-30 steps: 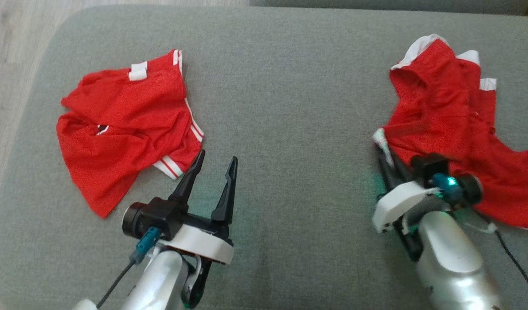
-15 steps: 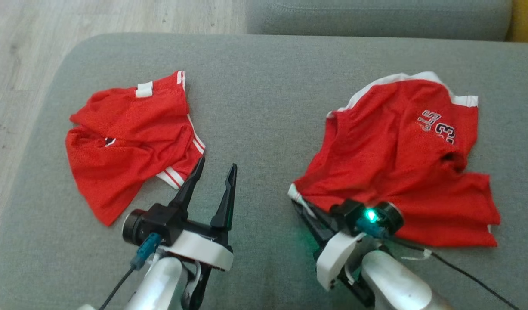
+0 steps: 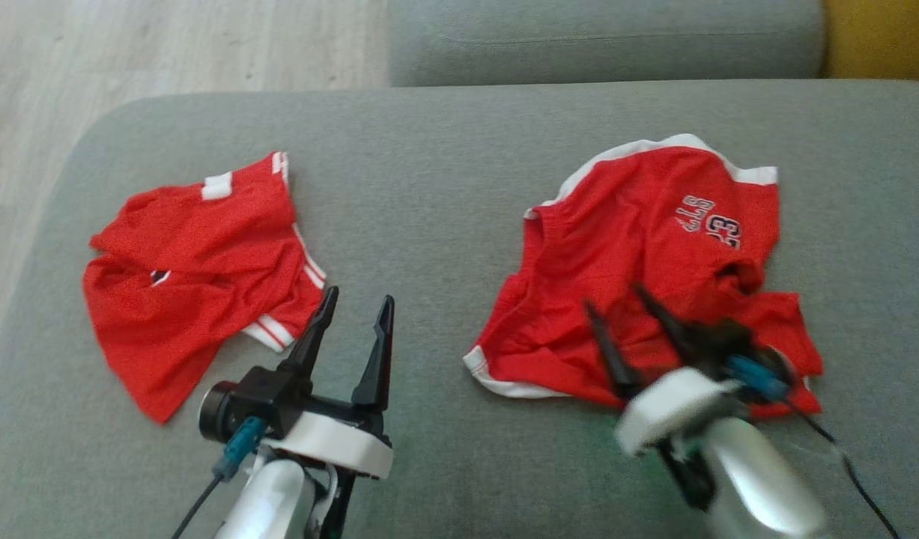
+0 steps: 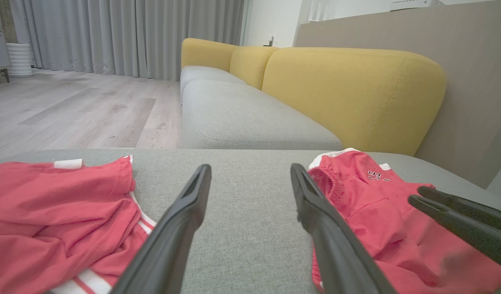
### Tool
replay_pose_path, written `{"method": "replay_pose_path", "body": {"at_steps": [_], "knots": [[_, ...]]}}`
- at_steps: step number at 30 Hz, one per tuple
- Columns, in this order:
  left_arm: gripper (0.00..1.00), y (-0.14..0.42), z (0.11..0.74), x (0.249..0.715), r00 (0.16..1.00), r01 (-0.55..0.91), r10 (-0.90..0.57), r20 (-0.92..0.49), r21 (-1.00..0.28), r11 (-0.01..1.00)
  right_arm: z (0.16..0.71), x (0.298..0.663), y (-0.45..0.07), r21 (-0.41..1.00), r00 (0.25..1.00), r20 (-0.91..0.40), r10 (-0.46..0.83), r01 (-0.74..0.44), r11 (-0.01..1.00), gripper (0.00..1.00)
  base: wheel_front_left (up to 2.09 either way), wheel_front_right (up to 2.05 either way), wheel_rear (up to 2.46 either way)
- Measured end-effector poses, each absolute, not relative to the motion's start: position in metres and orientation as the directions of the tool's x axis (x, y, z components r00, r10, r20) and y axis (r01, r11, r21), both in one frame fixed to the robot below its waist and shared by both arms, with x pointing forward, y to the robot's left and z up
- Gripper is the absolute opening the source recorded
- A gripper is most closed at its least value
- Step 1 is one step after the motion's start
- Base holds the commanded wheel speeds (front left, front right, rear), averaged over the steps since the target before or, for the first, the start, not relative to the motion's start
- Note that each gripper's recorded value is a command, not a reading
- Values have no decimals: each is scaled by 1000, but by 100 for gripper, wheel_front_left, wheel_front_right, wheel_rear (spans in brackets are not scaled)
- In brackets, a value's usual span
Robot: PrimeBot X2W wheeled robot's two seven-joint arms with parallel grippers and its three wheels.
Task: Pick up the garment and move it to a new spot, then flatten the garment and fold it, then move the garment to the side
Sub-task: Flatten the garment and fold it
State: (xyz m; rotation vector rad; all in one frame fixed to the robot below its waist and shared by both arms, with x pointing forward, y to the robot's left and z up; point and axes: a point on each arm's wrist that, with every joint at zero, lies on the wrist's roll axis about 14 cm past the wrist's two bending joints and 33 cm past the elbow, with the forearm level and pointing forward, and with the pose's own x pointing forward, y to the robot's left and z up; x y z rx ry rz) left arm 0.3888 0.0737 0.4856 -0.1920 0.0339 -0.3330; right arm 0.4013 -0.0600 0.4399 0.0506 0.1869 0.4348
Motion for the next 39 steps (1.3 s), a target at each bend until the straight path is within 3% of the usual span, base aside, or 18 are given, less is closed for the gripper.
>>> {"method": "replay_pose_path", "body": {"at_steps": [4, 9, 22, 31, 32, 33, 39], "knots": [[100, 62, 483, 388, 933, 350, -359, -6, -201, 915, 409, 373, -154, 115, 958, -248, 144, -119, 986, 100, 0, 0, 0], [100, 53, 481, 390, 924, 373, -382, -11, -199, 906, 389, 350, -195, 108, 949, -314, 13, 22, 994, 100, 0, 0, 0], [100, 58, 457, 397, 923, 356, -378, -72, -213, 910, 392, 408, -210, 148, 931, -362, -43, 103, 984, 100, 0, 0, 0], [100, 68, 453, 400, 932, 331, -354, -82, -212, 920, 375, 420, -202, 155, 905, -425, -27, 102, 983, 100, 0, 0, 0], [100, 68, 453, 400, 931, 331, -355, -82, -213, 919, 372, 419, -202, 155, 901, -432, -25, 102, 983, 67, 0, 0, 0], [100, 68, 453, 400, 931, 332, -355, -82, -214, 919, 370, 418, -201, 156, 898, -439, -24, 102, 982, 0, 0, 0, 0], [100, 68, 457, 401, 932, 335, -356, -73, -205, 920, 379, 423, -192, 153, 916, -401, 3, 63, 986, 0, 0, 0, 0]]}}
